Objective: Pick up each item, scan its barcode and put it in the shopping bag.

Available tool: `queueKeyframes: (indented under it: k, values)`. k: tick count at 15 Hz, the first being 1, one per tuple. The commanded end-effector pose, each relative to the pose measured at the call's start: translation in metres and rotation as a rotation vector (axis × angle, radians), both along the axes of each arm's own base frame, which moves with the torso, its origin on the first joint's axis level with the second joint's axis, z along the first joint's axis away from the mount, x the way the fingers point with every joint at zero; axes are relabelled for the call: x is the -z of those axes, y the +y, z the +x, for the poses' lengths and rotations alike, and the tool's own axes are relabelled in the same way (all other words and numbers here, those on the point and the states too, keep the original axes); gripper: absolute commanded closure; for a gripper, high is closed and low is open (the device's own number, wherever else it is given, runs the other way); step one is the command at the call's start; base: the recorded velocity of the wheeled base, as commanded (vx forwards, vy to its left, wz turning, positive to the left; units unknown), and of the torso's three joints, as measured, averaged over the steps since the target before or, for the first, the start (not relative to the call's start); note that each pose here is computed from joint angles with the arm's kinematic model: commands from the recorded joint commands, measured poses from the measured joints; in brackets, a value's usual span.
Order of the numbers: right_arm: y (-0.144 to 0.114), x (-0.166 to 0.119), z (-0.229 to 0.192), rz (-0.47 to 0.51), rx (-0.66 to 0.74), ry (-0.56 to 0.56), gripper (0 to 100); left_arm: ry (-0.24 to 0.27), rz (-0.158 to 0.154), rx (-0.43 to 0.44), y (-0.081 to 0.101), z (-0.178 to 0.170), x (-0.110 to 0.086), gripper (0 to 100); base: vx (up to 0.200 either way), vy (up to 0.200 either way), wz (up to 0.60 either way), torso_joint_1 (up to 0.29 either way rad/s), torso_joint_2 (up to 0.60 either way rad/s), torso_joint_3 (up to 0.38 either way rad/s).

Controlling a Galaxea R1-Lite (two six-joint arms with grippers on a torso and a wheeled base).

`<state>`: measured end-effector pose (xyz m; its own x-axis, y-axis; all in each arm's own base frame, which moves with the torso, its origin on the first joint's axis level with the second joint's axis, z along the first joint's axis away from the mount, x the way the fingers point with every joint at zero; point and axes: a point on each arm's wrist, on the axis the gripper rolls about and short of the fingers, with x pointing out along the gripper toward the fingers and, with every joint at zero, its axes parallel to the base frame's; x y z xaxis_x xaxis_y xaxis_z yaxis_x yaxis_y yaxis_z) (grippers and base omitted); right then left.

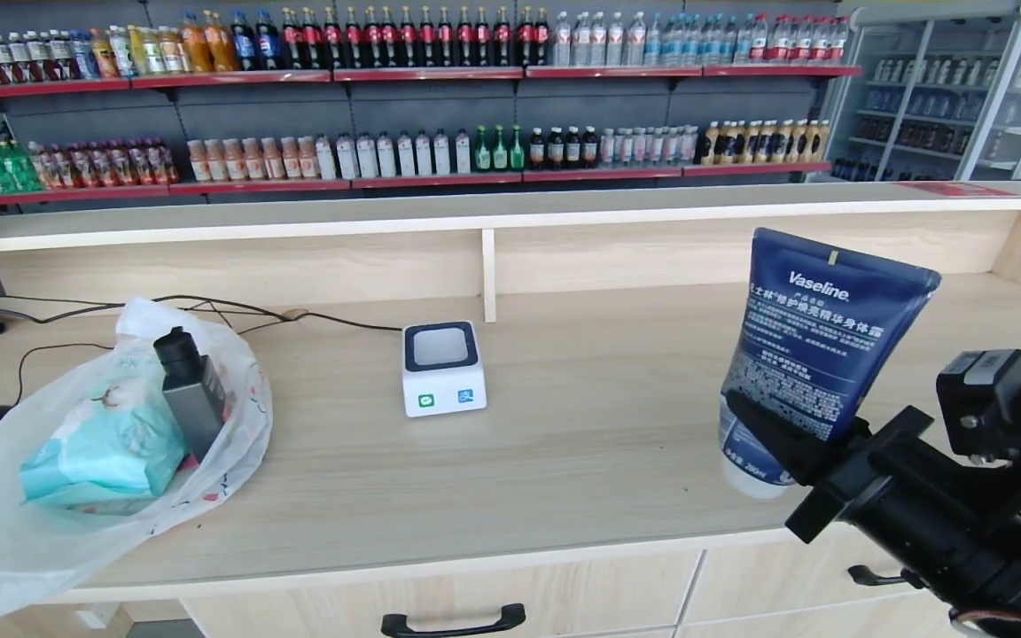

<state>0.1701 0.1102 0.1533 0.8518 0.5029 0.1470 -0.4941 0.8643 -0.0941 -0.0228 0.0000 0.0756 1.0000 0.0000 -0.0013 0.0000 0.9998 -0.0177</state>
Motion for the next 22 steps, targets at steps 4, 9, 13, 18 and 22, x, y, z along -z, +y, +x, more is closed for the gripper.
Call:
queueKeyframes:
  k: [4, 9, 13, 18, 22]
  values:
    - [-0.004, -0.007, -0.006, 0.02, 0.001, -0.029, 100, -0.001, -0.001, 0.0, 0.0, 0.0, 0.0, 100, 0.0, 0.2, 0.0, 0.0, 0.0, 0.002]
    - [-0.004, -0.007, -0.006, 0.02, 0.001, -0.029, 100, -0.001, -0.001, 0.0, 0.0, 0.0, 0.0, 100, 0.0, 0.2, 0.0, 0.003, 0.01, 0.0]
    - [-0.002, -0.013, -0.001, 0.036, 0.006, -0.053, 100, -0.001, -0.001, 0.0, 0.0, 0.0, 0.0, 100, 0.0, 0.2, 0.0, 0.001, 0.0, 0.002]
    - [-0.006, -0.011, 0.0, 0.03, 0.025, -0.048, 100, -0.001, -0.001, 0.0, 0.0, 0.0, 0.0, 100, 0.0, 0.2, 0.0, 0.001, 0.0, 0.004]
    - [-0.008, -0.009, 0.0, 0.025, 0.034, -0.038, 100, -0.001, 0.004, 0.0, 0.0, 0.0, 0.0, 100, 0.0, 0.2, 0.0, 0.002, 0.0, 0.0]
